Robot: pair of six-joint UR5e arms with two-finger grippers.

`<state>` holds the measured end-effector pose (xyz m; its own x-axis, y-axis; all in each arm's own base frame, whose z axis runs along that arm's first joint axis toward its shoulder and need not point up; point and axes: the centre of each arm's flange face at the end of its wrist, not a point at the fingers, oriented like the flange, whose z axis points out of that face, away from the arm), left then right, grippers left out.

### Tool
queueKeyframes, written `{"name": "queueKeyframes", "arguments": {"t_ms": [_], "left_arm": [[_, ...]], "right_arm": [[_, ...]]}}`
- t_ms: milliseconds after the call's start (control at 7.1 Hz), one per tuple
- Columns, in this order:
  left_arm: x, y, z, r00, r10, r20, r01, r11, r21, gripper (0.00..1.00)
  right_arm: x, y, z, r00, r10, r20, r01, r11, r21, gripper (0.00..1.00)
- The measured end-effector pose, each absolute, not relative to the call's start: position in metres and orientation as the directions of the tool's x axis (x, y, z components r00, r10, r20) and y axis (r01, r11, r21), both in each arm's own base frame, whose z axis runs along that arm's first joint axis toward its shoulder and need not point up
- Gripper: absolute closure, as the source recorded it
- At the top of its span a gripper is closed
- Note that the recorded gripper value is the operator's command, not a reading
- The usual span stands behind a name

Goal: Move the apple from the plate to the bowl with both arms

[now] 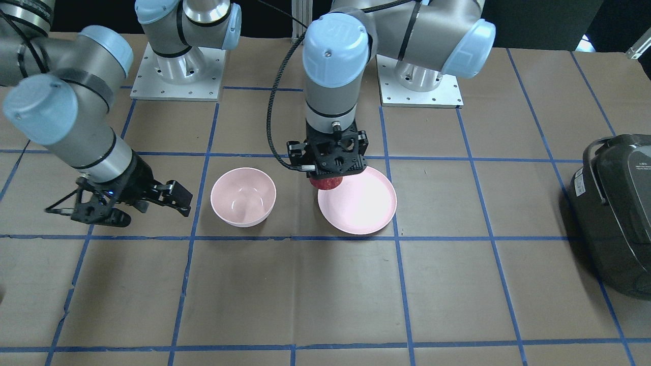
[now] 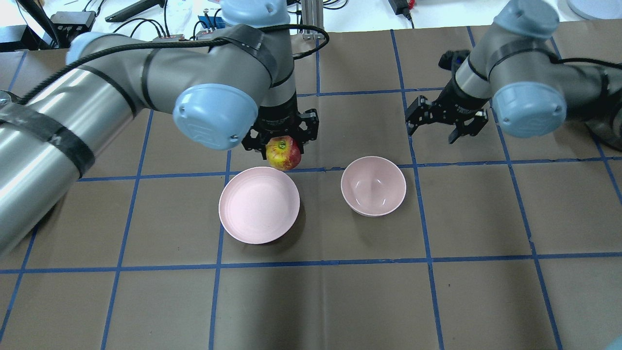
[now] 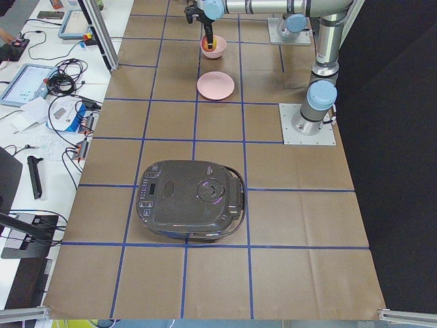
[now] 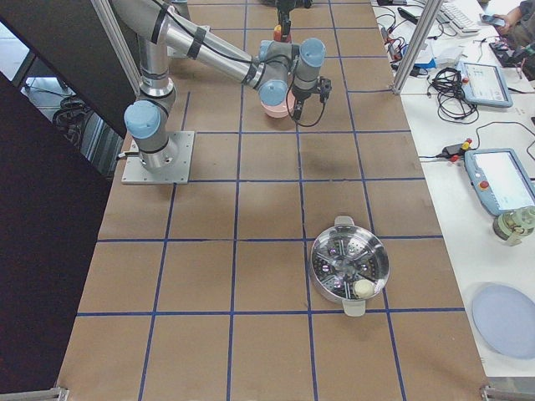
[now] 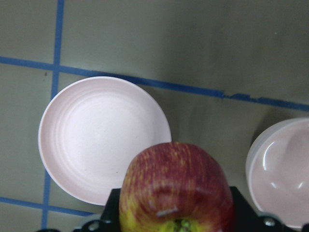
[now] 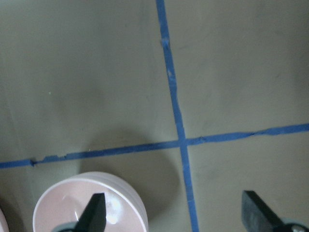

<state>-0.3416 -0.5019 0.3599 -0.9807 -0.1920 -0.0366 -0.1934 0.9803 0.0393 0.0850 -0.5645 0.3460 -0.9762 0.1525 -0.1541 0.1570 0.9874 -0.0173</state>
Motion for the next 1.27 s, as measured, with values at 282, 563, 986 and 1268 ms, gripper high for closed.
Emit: {"name": "queueKeyframes", "arguments": {"t_ms": [282,563,986,1268], "left_arm": [[-0.403,-0.504,0.316,-0.964,-0.266,0.003,-0.266,0.964,-0.001,0.83],[-0.454,-0.496,0.287,-0.941,-0.337,0.04,-0.337,0.941,0.009,0.83],[-0.493,-0.478,0.259,-0.911,-0.407,0.063,-0.403,0.913,0.062,0.61],[-0.492,-0.473,0.246,-0.914,-0.404,0.038,-0.4,0.913,0.076,0.0]], "right_arm": [[0.063,-0.565,0.414,-0.988,0.153,-0.021,0.154,0.98,-0.128,0.0],[0.048,-0.56,0.42,-0.982,0.169,0.08,0.157,0.978,-0.134,0.0],[0.046,-0.556,0.402,-0.98,0.167,0.109,0.156,0.982,-0.106,0.0],[0.042,-0.555,0.401,-0.972,0.171,0.158,0.156,0.982,-0.105,0.0]]}}
